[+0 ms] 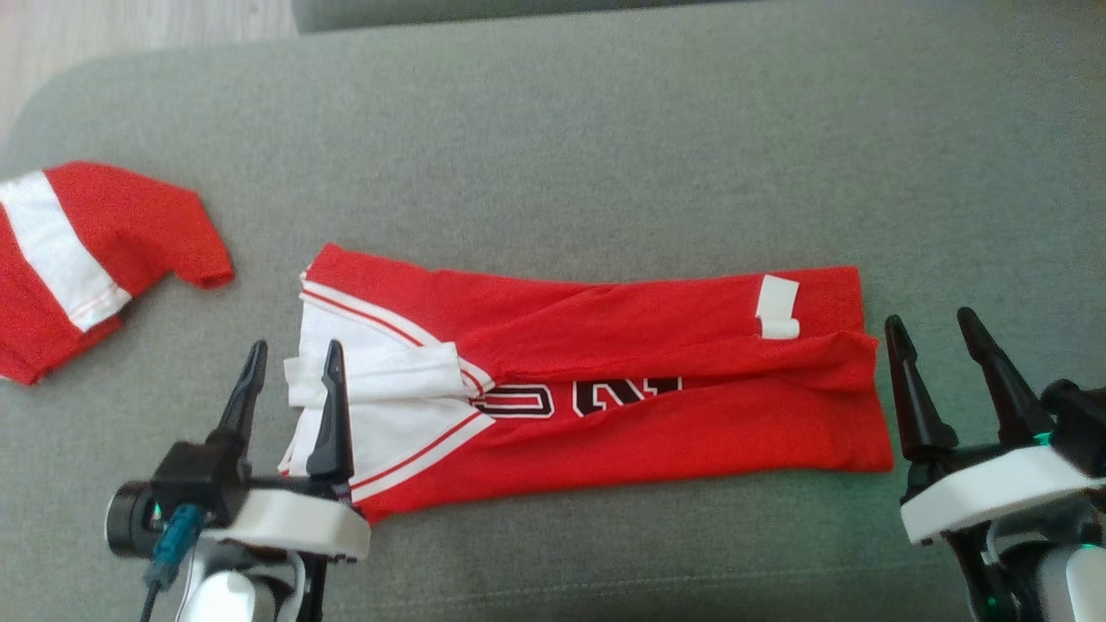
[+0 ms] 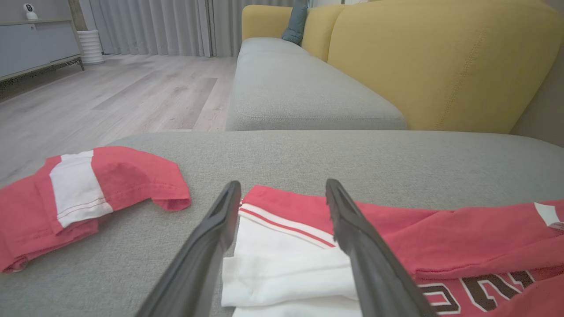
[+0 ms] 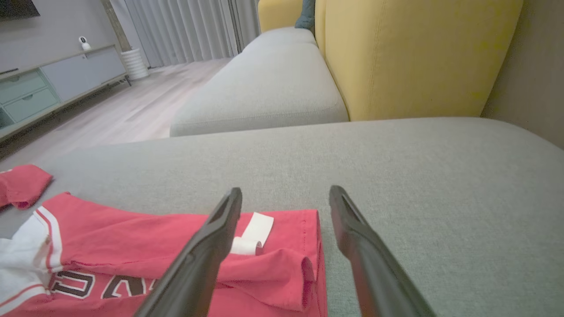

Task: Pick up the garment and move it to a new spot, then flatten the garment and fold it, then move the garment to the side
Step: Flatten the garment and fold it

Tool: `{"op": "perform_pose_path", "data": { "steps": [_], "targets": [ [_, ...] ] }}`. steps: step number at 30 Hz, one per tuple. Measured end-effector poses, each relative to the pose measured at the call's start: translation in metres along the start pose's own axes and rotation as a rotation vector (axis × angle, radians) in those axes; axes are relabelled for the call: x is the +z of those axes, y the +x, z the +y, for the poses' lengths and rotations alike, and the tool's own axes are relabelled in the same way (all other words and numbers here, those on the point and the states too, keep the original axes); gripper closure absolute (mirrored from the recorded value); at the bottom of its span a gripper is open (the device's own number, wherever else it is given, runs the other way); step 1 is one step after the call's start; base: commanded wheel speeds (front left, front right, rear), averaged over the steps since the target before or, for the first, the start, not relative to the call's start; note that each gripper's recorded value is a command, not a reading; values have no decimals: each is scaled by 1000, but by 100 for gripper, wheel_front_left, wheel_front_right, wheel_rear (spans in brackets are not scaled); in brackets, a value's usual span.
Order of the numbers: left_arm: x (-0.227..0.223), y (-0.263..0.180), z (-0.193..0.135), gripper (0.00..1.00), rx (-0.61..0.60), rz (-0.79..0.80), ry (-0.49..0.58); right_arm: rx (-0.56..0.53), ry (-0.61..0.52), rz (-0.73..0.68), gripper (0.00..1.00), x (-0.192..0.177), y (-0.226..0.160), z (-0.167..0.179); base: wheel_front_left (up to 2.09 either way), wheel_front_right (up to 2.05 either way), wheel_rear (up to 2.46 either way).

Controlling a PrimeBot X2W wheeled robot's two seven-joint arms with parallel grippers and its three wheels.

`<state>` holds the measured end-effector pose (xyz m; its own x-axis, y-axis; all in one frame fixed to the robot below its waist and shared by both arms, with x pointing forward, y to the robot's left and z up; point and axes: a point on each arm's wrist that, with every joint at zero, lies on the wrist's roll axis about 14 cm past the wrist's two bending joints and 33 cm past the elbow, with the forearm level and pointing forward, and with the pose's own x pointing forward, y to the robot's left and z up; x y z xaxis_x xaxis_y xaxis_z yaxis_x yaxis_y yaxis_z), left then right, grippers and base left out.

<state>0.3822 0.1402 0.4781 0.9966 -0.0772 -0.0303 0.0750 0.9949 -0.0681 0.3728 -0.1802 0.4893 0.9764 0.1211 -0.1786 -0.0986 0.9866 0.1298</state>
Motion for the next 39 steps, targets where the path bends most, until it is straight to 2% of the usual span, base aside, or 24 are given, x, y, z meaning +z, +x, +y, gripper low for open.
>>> {"op": "perform_pose_path", "data": {
  "steps": [11, 17, 27, 28, 29, 39],
  "targets": [
    [-11, 32, 1, 0, -5, 6, -6, -36, 14, 187, 0, -62, 47, -22, 0, 0, 0],
    [-19, 35, 5, 0, 2, 22, -3, -48, 53, 336, 0, -111, 44, -22, 0, 0, 0],
    [-18, 38, 7, 0, 6, 16, 2, -55, 134, 442, 1, -135, 34, -13, 0, 0, 0],
    [-18, 38, 7, 0, 6, 15, 2, -54, 137, 449, 62, -136, 33, -13, 0, 0, 0],
    [-17, 38, 7, 0, 6, 12, 2, -56, 145, 451, 100, -137, 33, -13, 0, 0, 0],
    [-13, 37, 3, 0, -5, -2, 3, -78, 145, 442, 100, -128, 28, -22, 0, 0, 0]
  ]
}}
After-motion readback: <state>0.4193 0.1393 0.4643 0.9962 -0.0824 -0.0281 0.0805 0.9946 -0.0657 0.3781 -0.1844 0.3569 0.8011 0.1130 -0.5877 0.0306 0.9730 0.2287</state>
